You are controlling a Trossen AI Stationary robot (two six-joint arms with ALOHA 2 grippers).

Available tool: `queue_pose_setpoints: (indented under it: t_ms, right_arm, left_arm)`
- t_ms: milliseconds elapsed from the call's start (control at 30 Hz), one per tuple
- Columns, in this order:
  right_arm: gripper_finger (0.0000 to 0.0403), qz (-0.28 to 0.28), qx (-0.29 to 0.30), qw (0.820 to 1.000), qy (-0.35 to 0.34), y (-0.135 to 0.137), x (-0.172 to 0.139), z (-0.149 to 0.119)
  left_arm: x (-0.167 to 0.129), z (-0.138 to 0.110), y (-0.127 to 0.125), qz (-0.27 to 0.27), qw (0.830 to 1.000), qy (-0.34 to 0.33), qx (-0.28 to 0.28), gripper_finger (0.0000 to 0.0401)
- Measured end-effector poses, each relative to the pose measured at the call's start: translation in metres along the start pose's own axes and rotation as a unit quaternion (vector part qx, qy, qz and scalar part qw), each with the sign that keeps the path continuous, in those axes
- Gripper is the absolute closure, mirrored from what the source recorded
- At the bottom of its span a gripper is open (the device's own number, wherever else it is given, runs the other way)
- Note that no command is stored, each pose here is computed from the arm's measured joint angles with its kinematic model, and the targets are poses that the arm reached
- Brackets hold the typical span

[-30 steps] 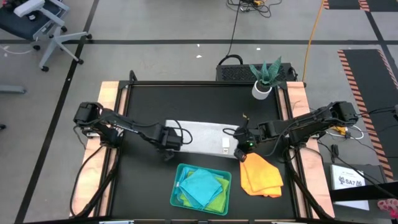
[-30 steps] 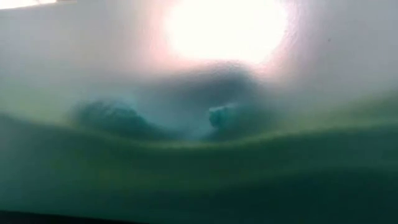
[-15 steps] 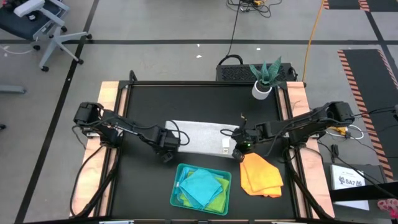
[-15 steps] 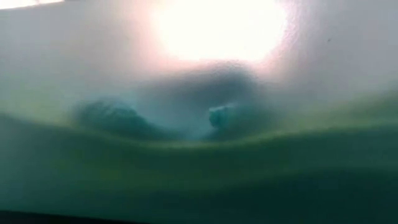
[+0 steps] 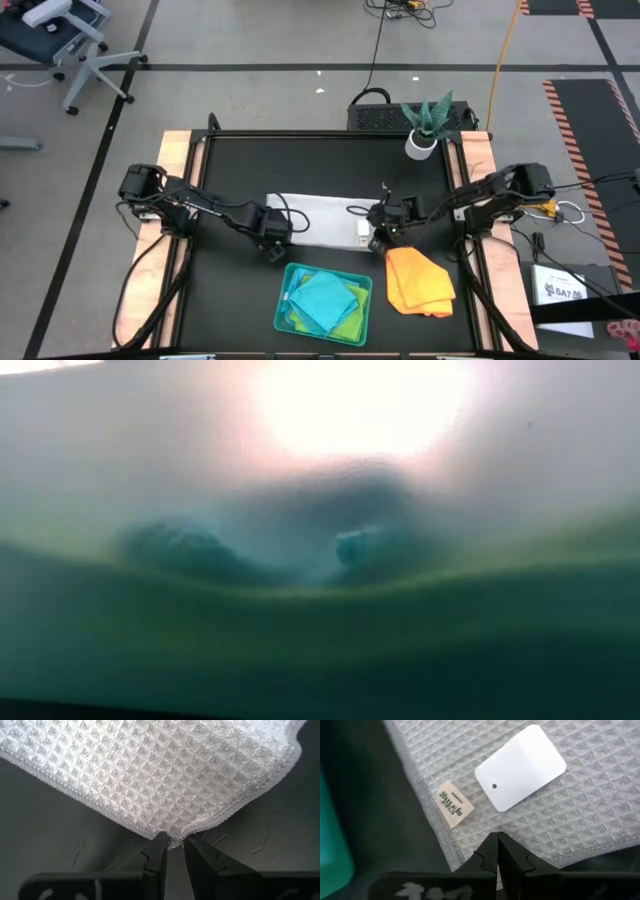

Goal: Fold microfiber towels
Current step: Fold the gray microfiber cloth

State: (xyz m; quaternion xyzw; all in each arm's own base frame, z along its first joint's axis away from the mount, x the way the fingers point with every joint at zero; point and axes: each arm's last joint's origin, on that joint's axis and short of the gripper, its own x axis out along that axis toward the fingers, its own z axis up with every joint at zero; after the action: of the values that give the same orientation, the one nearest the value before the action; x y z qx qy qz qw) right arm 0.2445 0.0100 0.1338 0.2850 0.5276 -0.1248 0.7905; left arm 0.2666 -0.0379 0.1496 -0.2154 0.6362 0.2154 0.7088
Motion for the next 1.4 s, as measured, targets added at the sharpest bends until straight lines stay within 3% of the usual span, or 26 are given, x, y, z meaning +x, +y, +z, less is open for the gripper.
queue_pose_setpoints:
  t_ms: [367,1133,1400]
  right_arm:
    - [0.0403,-0.041,-0.007,0.999,0.022,-0.025,-0.004,0.007]
    - [0.0403,-0.015,0.006,0.999,0.039,-0.029,-0.004,0.009]
    - [0.0403,-0.015,0.008,0.999,0.04,-0.029,-0.004,0.009]
  left_arm:
    - [0.0,-0.002,0.001,0.0,1.0,0.019,0.001,0.0334]
    - [0.0,0.004,0.008,-0.01,1.0,0.023,0.01,0.0332]
    - [0.001,0.006,0.01,-0.01,1.0,0.022,0.007,0.0264]
